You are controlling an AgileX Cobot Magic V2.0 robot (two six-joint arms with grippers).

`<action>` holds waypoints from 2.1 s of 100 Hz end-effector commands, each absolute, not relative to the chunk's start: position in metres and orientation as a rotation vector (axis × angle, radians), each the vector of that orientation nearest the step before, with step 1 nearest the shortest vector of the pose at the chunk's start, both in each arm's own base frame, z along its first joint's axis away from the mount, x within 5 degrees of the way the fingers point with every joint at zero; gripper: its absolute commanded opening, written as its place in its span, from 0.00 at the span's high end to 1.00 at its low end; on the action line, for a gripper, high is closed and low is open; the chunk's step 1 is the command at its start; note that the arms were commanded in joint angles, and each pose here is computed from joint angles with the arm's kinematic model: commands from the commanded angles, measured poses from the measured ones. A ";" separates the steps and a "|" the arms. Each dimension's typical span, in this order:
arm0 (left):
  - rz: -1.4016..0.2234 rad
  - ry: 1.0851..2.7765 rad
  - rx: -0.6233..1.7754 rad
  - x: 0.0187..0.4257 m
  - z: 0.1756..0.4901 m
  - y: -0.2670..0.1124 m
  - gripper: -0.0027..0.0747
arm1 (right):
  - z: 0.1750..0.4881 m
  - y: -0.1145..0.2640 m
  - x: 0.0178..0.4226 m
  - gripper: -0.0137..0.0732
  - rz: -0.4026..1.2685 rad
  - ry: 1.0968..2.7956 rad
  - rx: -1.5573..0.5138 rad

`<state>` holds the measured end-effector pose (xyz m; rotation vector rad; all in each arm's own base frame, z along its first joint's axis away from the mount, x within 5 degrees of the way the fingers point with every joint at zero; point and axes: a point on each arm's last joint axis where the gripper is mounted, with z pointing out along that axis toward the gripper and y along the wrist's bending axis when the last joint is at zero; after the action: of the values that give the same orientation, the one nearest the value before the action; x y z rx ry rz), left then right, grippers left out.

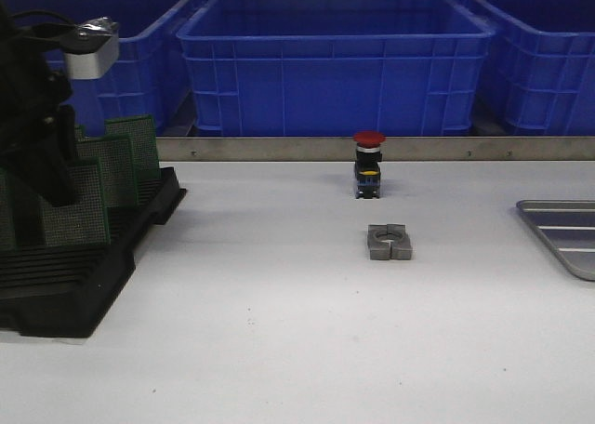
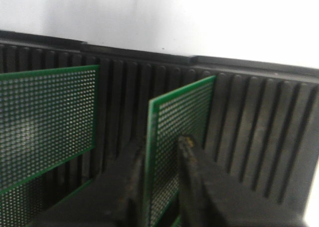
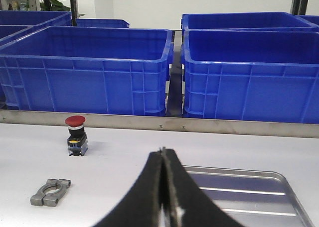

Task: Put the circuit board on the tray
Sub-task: 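Lower the left gripper onto a green circuit board in the rack, then grasp the board edge and lift it out of the rack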

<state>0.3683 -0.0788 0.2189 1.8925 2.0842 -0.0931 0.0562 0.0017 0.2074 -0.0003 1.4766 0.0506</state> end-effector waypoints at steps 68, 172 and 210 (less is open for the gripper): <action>-0.021 1.991 1.814 0.375 0.260 -0.082 0.99 | 0.220 0.002 0.053 0.92 0.044 1.369 -0.009; -0.764 1.857 1.615 0.328 0.351 -0.184 0.99 | 0.220 0.002 0.053 0.92 0.044 1.369 -0.009; -0.945 1.706 1.760 0.281 0.355 -0.252 0.99 | 0.220 0.002 0.053 0.92 0.044 1.367 -0.009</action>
<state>0.3041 -0.2461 0.3207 1.7561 1.8158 -0.8664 0.0562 0.0017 0.2074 -0.0003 1.4766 0.0506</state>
